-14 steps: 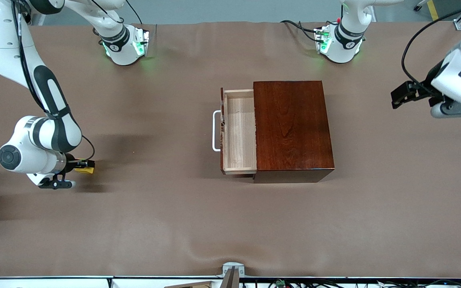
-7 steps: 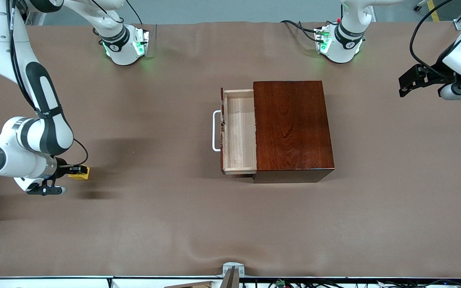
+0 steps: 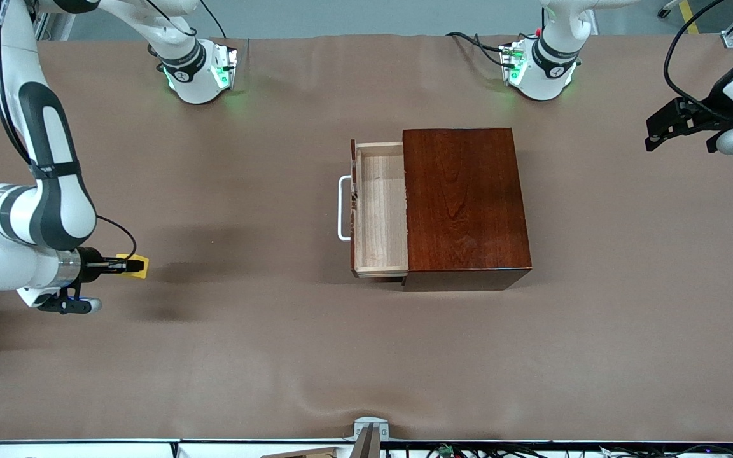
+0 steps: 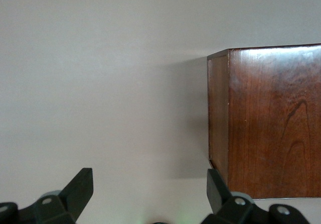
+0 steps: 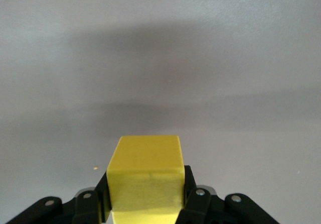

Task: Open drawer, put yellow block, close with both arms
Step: 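Lift the yellow cube with the right gripper and carry it over the drawer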

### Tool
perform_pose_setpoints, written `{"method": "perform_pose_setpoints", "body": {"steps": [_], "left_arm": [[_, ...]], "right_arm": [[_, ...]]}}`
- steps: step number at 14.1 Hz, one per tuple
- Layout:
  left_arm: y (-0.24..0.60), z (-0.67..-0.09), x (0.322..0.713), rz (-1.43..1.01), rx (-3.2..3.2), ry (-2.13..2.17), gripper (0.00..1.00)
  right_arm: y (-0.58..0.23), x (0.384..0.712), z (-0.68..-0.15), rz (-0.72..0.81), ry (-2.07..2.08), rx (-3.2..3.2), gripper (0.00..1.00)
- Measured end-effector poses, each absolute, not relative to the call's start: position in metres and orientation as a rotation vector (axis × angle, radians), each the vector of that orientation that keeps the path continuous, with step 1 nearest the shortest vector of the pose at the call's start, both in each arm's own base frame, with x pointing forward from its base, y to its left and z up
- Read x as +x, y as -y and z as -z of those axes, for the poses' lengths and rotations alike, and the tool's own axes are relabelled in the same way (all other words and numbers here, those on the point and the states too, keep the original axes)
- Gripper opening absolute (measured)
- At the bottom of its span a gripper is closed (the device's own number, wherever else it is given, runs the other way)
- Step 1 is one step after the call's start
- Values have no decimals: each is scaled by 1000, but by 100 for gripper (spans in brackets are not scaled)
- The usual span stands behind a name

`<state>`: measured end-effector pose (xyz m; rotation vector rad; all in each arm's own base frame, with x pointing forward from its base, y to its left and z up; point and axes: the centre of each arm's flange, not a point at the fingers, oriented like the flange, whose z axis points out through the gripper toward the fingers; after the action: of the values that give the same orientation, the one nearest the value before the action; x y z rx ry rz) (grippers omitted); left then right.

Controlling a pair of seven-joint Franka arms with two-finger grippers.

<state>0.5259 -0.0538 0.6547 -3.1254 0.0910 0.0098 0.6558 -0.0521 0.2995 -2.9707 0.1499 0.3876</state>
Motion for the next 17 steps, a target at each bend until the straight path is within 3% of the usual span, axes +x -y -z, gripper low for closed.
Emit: {"method": "perform_pose_setpoints", "body": {"steps": [9, 17], "left_arm": [[55, -653, 526, -15, -3125, -95, 100], [56, -653, 525, -17, -3125, -98, 100]], "right_arm": [[-69, 639, -377, -455, -413, -2961, 56], [-196, 604, -418, -498, -722, -2898, 56]]}}
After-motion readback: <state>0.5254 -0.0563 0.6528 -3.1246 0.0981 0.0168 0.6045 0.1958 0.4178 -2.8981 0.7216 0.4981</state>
